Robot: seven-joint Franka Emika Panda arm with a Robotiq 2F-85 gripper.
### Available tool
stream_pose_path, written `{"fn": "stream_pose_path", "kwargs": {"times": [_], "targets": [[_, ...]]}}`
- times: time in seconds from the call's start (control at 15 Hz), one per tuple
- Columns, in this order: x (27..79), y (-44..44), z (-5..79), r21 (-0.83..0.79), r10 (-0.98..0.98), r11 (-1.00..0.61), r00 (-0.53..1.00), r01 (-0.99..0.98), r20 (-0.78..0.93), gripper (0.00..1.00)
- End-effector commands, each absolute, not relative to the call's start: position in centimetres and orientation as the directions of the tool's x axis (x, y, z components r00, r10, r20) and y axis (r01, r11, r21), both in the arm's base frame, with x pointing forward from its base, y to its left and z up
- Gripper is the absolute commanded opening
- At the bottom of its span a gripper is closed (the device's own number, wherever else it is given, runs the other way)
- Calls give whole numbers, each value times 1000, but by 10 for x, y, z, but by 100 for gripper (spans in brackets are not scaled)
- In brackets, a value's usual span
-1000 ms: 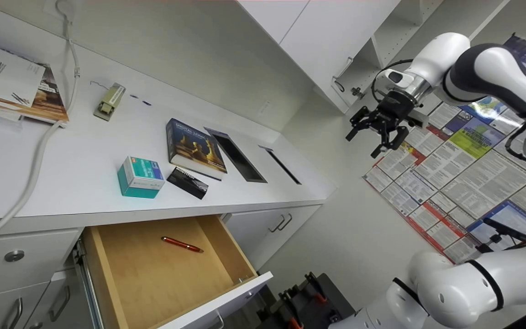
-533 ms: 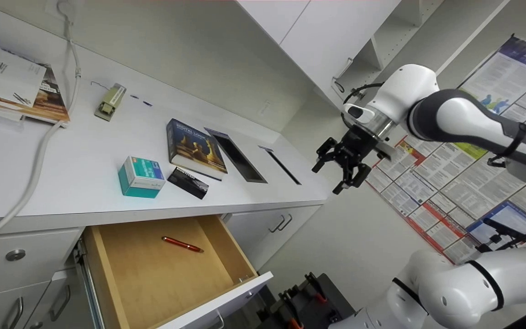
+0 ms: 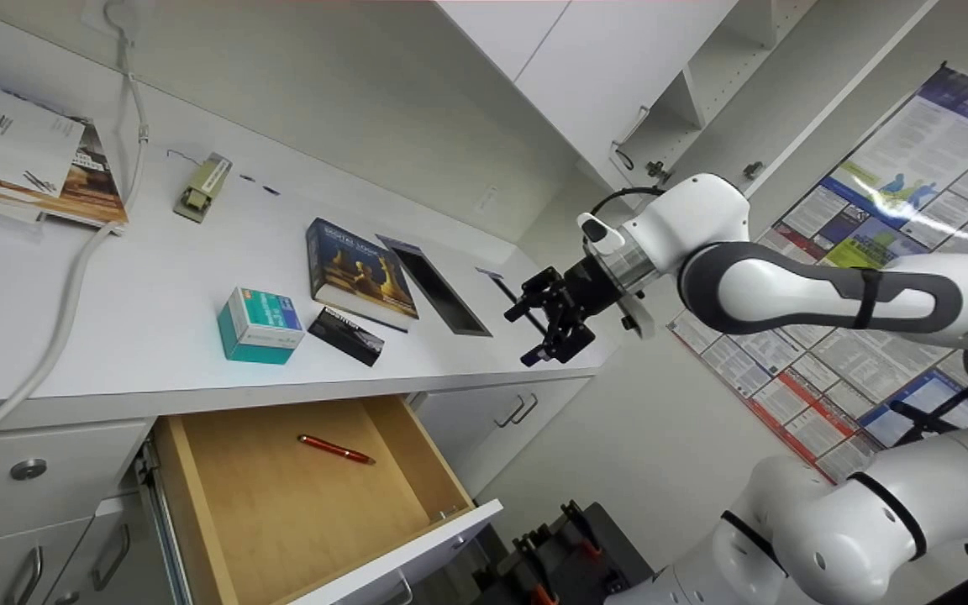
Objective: Open the right door of the upper cabinet on the far right, move the black box to the right side of the countertop
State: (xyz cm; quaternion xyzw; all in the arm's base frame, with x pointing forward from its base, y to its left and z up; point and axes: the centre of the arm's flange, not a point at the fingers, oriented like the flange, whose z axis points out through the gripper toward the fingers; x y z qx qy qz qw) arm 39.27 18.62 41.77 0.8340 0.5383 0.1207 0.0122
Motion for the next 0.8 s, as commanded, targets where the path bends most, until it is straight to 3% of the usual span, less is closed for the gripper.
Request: {"fn": "stream_pose_path", "kwargs": {"times": [0.0,0.4,0.73], "targets": [[432,208,385,160,883,-453,416,877,220,100],[480,238,349,146,846,-513,468,846,257,100],[475,236,343,123,857,-491,452,862,249,100]]}}
